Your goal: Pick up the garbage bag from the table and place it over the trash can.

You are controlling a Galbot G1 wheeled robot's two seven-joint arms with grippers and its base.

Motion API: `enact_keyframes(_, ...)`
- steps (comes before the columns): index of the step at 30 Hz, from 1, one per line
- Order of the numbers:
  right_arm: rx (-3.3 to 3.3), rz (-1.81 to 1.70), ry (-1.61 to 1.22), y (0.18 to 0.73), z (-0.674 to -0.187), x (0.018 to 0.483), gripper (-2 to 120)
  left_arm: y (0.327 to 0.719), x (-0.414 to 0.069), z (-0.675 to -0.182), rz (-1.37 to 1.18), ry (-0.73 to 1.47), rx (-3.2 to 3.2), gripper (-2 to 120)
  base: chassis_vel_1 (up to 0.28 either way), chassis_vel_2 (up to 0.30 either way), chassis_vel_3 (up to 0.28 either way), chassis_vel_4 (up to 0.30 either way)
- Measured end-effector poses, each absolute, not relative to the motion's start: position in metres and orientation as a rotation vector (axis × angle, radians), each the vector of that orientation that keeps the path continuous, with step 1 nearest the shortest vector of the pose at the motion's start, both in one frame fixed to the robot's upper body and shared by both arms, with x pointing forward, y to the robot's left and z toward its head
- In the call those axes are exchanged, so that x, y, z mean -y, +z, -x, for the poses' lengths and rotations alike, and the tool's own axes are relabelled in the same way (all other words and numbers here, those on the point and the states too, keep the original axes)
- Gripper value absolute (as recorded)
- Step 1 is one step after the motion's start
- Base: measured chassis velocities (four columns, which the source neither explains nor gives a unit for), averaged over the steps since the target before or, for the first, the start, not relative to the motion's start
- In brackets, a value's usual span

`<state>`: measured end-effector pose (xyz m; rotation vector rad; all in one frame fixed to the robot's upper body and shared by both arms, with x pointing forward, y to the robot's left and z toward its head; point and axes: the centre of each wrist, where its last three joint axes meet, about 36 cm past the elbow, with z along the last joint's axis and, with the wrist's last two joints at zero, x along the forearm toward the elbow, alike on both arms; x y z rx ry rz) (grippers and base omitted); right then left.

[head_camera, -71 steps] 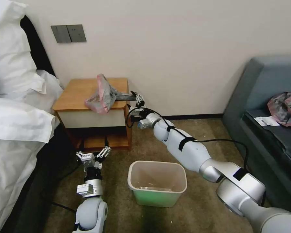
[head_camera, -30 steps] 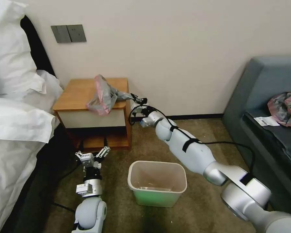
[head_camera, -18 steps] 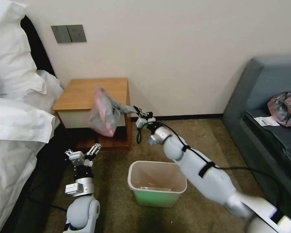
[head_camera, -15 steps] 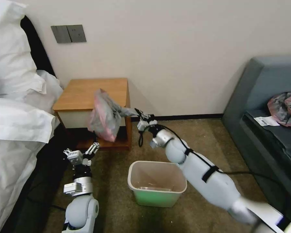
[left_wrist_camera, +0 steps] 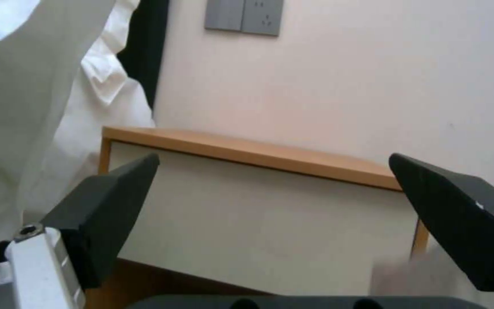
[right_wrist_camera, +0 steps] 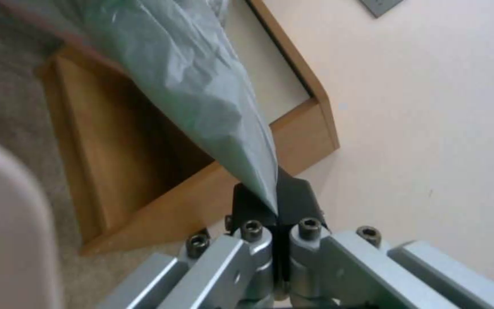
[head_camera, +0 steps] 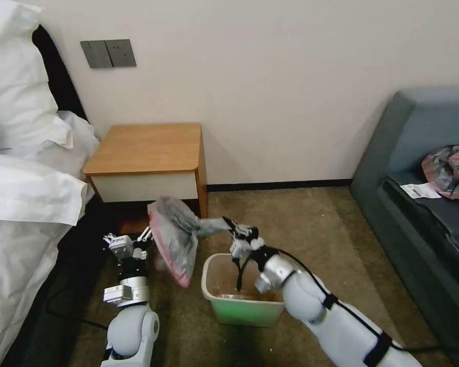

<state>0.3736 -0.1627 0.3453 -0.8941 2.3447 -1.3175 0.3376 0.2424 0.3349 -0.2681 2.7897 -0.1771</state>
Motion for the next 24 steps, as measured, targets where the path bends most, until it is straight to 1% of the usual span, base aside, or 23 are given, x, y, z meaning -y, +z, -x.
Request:
enact_keyframes(12, -2.375, 0.925, -1.339, 0.334, -0.33, 0.187, 0, 0.334, -0.239, -0.338, 0.262, -0.185, -2.792, 100, 0.0, 0.0, 0.0, 0.0)
enact_keyframes(24, -2.389, 0.935, -1.359, 0.327, -0.318, 0.203, 0, 0.335, -0.239, -0.339, 0.253, -0.183, -2.791, 100, 0.0, 0.0, 0.0, 0.0)
